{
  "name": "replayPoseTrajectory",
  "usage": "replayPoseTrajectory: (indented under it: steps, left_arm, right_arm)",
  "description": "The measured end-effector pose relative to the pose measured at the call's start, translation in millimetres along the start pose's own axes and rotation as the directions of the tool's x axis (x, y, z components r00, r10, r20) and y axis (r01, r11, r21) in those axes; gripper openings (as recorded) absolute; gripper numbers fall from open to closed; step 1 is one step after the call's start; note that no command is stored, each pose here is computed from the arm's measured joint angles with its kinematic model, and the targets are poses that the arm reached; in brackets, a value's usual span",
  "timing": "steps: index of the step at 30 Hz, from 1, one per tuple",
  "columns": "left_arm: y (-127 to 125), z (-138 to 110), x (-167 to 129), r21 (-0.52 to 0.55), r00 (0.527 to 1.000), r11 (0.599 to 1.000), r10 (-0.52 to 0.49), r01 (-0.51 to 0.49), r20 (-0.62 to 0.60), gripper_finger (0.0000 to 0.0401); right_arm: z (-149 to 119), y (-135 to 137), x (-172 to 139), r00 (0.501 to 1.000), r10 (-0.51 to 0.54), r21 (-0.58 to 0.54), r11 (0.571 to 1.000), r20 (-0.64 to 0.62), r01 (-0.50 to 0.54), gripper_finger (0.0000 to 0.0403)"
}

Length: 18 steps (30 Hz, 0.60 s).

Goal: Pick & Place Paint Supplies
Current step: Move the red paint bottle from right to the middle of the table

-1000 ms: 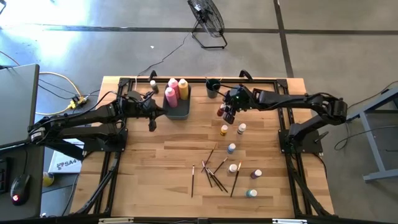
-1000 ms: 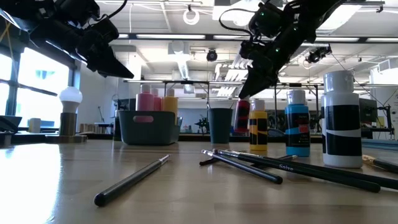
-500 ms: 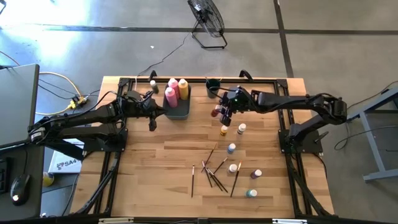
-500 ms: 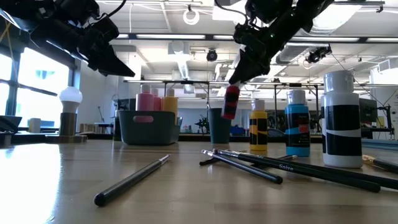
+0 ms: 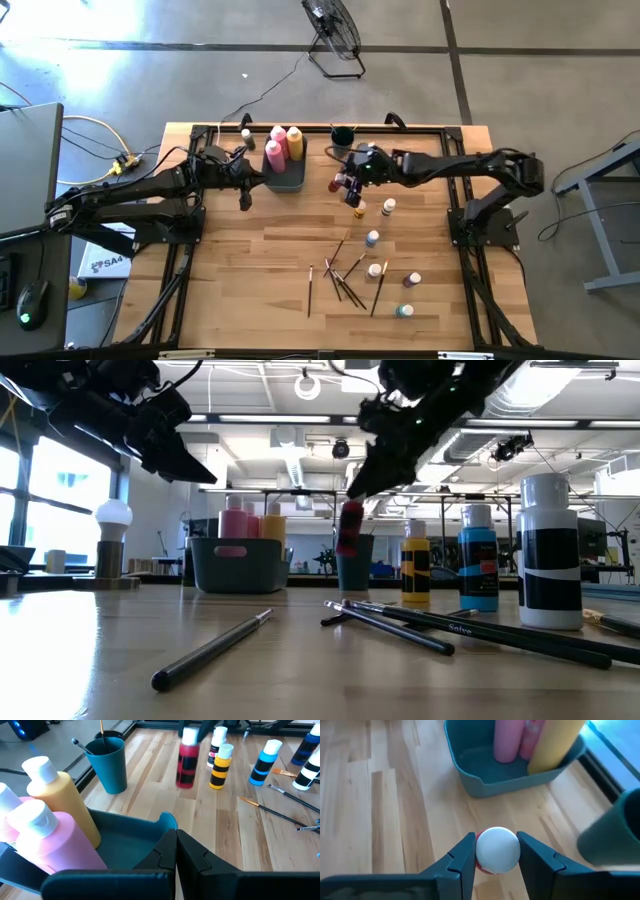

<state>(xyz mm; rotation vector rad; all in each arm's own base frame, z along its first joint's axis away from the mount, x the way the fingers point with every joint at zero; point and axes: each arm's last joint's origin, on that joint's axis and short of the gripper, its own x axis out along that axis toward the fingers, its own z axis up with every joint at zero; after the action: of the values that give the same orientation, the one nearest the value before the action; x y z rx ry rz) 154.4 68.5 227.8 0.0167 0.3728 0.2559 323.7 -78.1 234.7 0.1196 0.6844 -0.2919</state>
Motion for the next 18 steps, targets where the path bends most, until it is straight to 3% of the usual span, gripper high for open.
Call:
replayPoseTrajectory:
  steps: [14,18]
  left_arm:
    - [0,-1,0,-0.001,1.000,1.000,-0.005,0.005,-0.005,0.0000]
    - [0,-1,0,-0.002,1.000,1.000,-0.005,0.005,-0.008,0.0000]
  right_arm:
    - [34,15,57,0.989,0.040,-0.081,0.995,-0.139,-0.052,0.0122]
    - [39,19,64,0.984,0.111,-0.074,0.990,-0.140,-0.122,0.0117]
